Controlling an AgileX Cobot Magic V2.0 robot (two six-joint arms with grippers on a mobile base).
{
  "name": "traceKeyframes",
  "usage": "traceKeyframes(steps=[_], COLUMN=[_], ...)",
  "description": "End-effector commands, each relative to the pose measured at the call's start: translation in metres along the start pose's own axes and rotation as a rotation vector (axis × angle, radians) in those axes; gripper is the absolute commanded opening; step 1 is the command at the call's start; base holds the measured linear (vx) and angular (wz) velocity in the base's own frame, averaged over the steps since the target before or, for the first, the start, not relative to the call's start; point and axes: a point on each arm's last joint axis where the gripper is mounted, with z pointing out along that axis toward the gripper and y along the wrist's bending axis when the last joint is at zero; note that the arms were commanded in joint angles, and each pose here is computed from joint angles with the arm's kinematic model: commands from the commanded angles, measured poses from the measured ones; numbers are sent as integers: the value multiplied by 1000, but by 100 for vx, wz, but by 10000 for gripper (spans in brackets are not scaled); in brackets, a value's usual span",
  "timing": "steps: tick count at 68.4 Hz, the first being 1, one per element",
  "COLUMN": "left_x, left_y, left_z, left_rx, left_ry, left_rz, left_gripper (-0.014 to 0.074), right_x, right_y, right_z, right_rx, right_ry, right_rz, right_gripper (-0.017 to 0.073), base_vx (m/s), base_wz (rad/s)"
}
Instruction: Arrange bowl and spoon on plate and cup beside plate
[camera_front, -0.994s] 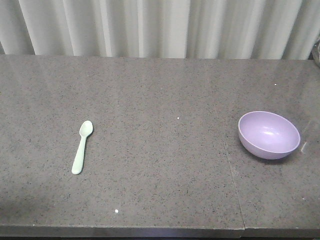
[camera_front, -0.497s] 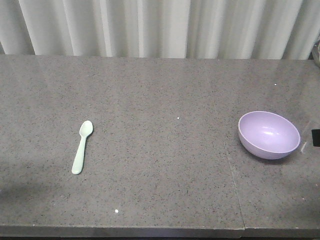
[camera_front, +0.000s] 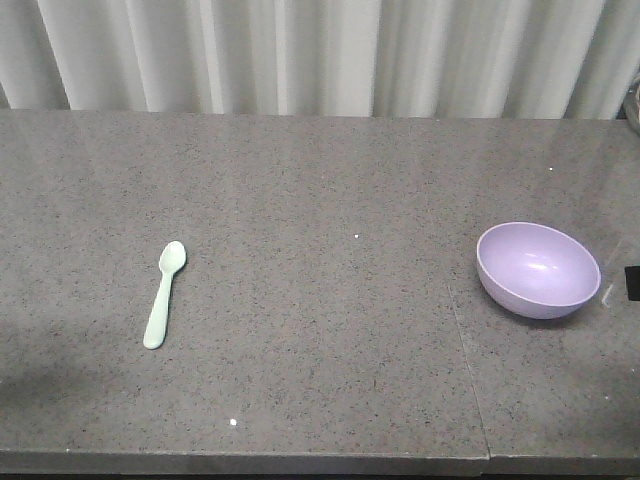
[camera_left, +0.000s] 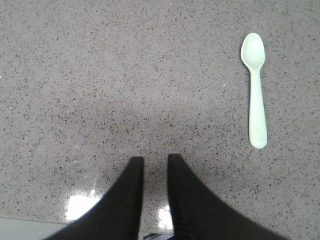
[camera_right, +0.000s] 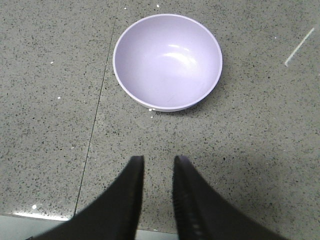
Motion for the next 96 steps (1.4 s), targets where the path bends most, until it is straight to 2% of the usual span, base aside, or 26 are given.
traceKeyframes(steps=[1, 10, 18, 25, 33, 40, 48, 59, 84, 96], left_x=[-8, -8, -7, -9, -16, -27, -40, -52, -59, -54], left_y=[-1, -2, -1, -8, -27, -45, -67, -88, -104, -118], left_z=[-13, -13, -12, -13, -10, 0, 19, 59, 129, 144], left_rx=[20, 22, 19, 73, 135, 154, 173, 162, 131, 138], left_ry=[-87, -88, -75, -79, -52, -6, 51, 144, 261, 277], left_rz=[-6, -7, 7, 10, 70, 129, 162, 146, 109, 136], left_gripper=[313, 490, 561, 554, 527, 500, 492, 492, 492, 492], right_x=[-10, -10, -10, -10, -11, -11, -11, -11, -11, -11], right_y=[-1, -1, -1, -1, -1, -1, -1, -1, -1, -1], right_z=[-10, -10, -10, -10, -10, -10, -10, -10, -10, -10], right_rx=[6, 8, 8, 7, 7, 6, 6, 7, 6, 6], right_ry=[-84, -85, -85, -90, -98, -97, -97, -93, -96, -97], right_rz=[-8, -9, -9, -9, -9, -8, -8, -8, -8, -8], right_gripper=[328, 459, 509, 510, 510, 510, 510, 510, 510, 510], base_vx=[0, 0, 0, 0, 0, 0, 0, 0, 0, 0], base_wz=[0, 0, 0, 0, 0, 0, 0, 0, 0, 0])
